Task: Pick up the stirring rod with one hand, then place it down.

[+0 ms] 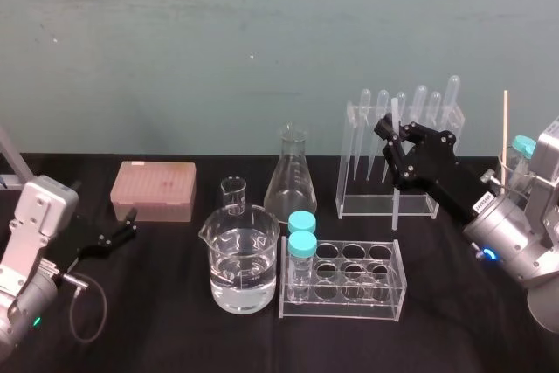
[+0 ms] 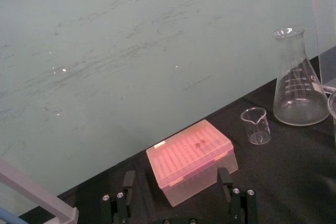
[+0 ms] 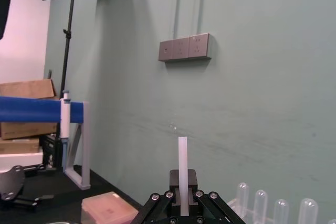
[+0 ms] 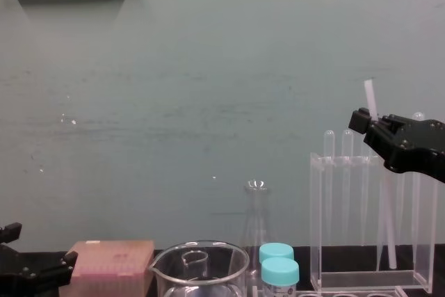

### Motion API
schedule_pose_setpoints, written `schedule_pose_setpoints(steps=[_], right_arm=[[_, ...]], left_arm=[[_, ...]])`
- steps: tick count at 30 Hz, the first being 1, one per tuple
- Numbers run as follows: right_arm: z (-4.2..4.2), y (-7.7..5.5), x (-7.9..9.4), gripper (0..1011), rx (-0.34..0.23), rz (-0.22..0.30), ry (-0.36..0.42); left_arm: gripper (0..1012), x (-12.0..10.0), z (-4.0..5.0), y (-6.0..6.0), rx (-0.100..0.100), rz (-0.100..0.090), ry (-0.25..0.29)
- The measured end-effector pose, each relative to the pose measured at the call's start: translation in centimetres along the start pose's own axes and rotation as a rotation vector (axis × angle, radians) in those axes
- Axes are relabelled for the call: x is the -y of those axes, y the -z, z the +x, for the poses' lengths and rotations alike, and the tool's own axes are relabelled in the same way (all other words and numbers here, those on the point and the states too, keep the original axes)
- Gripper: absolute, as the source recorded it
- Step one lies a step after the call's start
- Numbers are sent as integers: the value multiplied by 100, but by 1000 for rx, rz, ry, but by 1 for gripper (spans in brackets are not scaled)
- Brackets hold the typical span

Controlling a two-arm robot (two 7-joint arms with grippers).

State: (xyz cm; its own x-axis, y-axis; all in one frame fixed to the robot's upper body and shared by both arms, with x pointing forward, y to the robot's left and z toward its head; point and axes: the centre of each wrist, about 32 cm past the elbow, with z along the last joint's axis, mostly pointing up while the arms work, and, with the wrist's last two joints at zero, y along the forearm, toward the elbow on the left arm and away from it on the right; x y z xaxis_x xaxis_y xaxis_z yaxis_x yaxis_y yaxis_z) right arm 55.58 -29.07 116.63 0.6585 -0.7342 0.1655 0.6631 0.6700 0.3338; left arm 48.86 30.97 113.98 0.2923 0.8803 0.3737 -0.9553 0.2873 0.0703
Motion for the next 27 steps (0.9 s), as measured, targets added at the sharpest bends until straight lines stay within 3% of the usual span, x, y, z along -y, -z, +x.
schedule_pose_setpoints(steps=[27], right_arm=[[-55, 117, 23, 69, -72, -68, -91]], left_arm=[[1000, 0, 0, 0, 0, 0, 0]])
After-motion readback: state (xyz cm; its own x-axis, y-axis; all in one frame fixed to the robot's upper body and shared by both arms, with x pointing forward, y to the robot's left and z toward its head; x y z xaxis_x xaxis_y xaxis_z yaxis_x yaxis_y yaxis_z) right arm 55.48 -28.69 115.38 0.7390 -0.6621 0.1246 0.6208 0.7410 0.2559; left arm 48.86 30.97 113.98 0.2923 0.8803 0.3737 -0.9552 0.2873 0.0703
